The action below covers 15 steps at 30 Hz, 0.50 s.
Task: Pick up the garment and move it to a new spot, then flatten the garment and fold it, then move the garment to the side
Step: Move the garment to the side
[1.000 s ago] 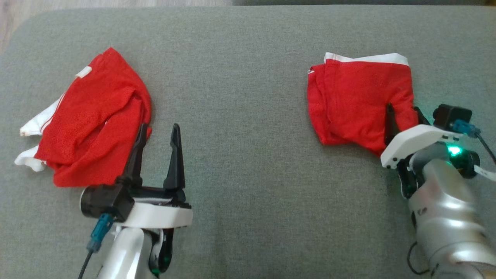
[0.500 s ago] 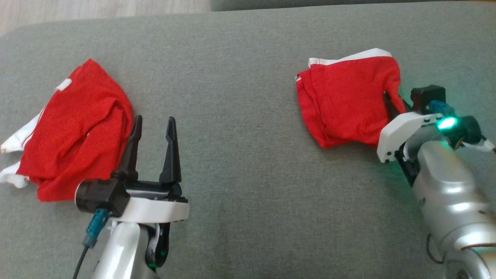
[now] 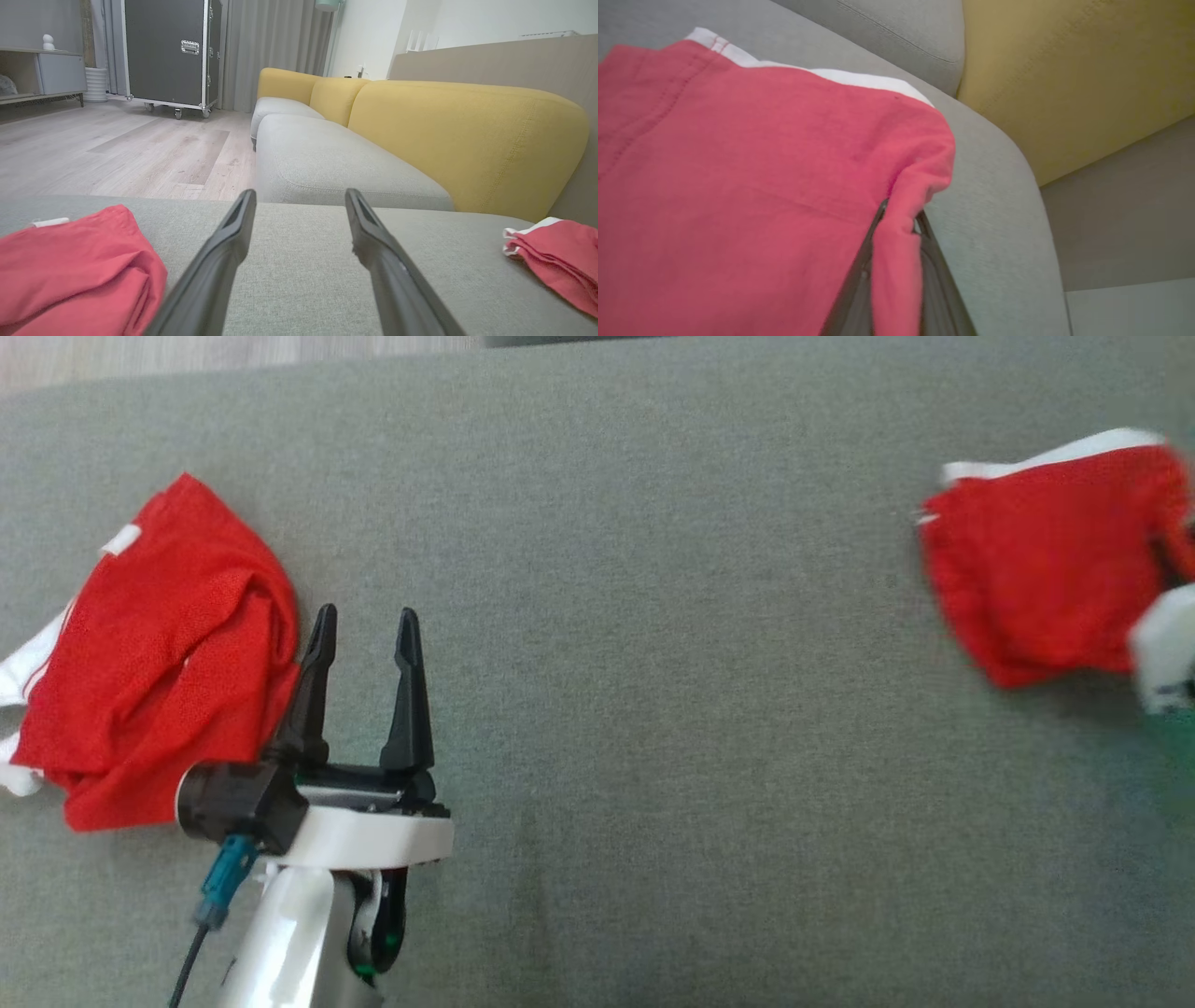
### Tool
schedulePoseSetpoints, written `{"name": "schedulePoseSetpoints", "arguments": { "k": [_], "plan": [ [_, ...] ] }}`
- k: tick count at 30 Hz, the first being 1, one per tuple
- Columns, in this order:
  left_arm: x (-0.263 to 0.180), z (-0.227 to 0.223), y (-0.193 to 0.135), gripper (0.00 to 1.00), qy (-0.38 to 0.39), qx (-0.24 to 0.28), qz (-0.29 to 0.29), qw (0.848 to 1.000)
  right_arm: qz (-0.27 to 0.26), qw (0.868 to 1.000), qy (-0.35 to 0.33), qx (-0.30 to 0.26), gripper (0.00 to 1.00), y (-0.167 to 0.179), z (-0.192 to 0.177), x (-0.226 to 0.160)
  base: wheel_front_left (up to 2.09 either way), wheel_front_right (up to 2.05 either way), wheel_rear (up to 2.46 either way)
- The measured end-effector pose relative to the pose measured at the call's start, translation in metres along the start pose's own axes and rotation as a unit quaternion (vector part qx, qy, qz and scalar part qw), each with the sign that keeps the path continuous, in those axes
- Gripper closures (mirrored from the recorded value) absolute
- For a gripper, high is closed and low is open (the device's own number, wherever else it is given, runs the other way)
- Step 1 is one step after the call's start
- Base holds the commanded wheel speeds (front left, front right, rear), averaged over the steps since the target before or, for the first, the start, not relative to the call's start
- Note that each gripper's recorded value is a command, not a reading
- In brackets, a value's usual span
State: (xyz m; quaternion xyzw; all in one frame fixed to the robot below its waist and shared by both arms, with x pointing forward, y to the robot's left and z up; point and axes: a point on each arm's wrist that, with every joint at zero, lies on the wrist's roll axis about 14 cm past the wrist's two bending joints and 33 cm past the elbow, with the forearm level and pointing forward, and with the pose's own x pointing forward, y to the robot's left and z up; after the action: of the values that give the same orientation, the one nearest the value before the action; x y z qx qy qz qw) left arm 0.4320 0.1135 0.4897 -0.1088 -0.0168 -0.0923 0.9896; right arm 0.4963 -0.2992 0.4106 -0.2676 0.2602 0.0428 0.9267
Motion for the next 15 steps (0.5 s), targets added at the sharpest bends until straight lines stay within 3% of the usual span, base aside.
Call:
{"name": "schedulePoseSetpoints", "arguments": {
  "k": [7, 15],
  "plan": [
    [0.010, -0.005, 0.008, 0.00, 0.003, 0.002, 0.002, 1.000, -0.051, 0.998, 0.039, -0.013, 1.00, -0.057, -0.025, 0.003, 0.00, 0.00, 0.00],
    [0.013, -0.011, 0.016, 0.00, 0.011, 0.003, 0.010, 1.000, -0.072, 0.996, 0.051, -0.007, 1.00, -0.077, -0.031, 0.010, 0.00, 0.00, 0.00]
  ]
}}
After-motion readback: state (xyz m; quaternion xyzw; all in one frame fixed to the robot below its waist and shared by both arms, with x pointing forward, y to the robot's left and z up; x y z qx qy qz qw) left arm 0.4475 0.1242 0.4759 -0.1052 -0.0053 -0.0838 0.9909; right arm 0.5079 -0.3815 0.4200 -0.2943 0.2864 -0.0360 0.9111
